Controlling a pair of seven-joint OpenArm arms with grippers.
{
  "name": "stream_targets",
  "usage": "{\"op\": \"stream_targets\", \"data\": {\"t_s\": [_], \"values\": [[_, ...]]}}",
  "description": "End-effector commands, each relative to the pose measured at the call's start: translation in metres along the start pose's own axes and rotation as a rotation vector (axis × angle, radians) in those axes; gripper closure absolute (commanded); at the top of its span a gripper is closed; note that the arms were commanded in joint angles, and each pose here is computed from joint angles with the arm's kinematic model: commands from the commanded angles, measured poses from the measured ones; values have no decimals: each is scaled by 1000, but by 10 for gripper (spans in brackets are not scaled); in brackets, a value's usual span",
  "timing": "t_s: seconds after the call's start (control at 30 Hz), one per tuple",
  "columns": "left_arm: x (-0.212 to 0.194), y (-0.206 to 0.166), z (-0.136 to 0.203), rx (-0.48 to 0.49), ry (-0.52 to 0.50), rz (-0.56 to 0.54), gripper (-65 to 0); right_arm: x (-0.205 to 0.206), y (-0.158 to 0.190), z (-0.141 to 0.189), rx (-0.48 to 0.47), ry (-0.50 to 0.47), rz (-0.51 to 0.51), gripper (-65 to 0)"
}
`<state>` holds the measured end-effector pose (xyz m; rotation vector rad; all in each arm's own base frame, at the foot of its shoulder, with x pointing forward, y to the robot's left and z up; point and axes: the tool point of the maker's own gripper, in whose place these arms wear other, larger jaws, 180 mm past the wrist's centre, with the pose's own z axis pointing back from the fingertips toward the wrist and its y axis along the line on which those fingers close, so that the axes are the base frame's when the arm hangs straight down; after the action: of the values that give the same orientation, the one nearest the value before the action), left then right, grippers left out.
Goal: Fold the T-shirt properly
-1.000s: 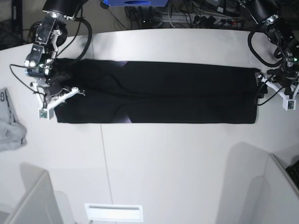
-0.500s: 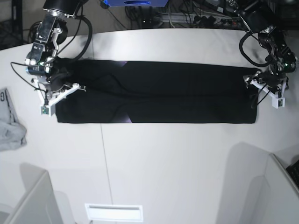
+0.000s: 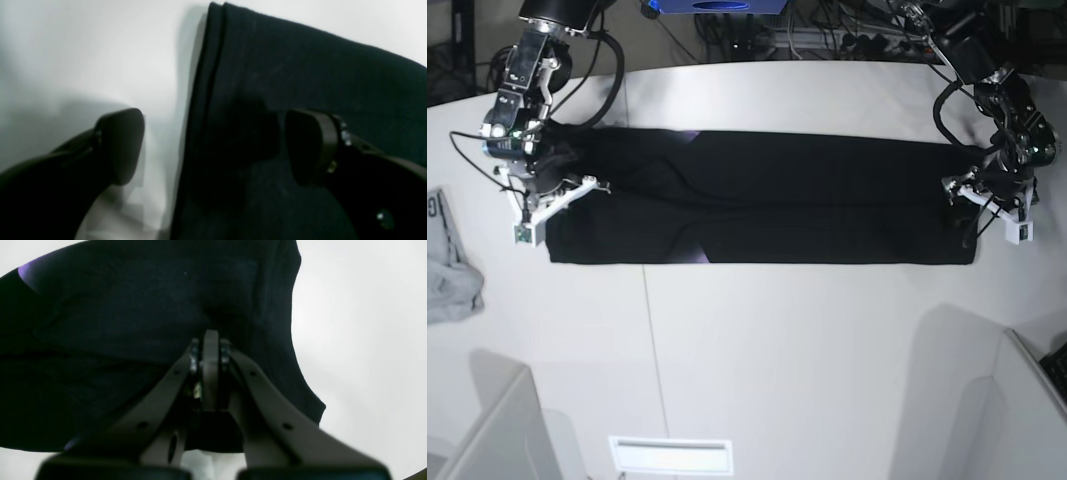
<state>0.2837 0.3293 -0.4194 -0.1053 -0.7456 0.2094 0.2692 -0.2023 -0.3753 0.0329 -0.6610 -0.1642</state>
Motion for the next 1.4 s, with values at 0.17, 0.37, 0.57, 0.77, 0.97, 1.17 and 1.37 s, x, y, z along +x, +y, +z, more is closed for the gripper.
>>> {"op": "stream_targets", "data": {"t_s": [0.17,0.37,0.57,0.77,0.97,1.17,1.37], "values": [[-25,-8,-10,-29,102,-7,-448,12,-1,4,-2,-42,4,0],[-44,-8,-16,-42,151,26,-127,7,14,8,97,-51,-45,0],[-29,14,-7,0,134,-1,0,4,28,19,185,-66,-91,0],[-1,40,4,53,103,-47,0,3,30,21,189,-68,-86,0],[32,43,24,98,27,-145,0,3,30,21,189,-66,-86,0],[41,19,46,105,-34,-248,0,3,30,21,191,-67,-87,0],[28,-17,60,72,-61,-308,0,4,30,20,192,-68,-88,0]]}}
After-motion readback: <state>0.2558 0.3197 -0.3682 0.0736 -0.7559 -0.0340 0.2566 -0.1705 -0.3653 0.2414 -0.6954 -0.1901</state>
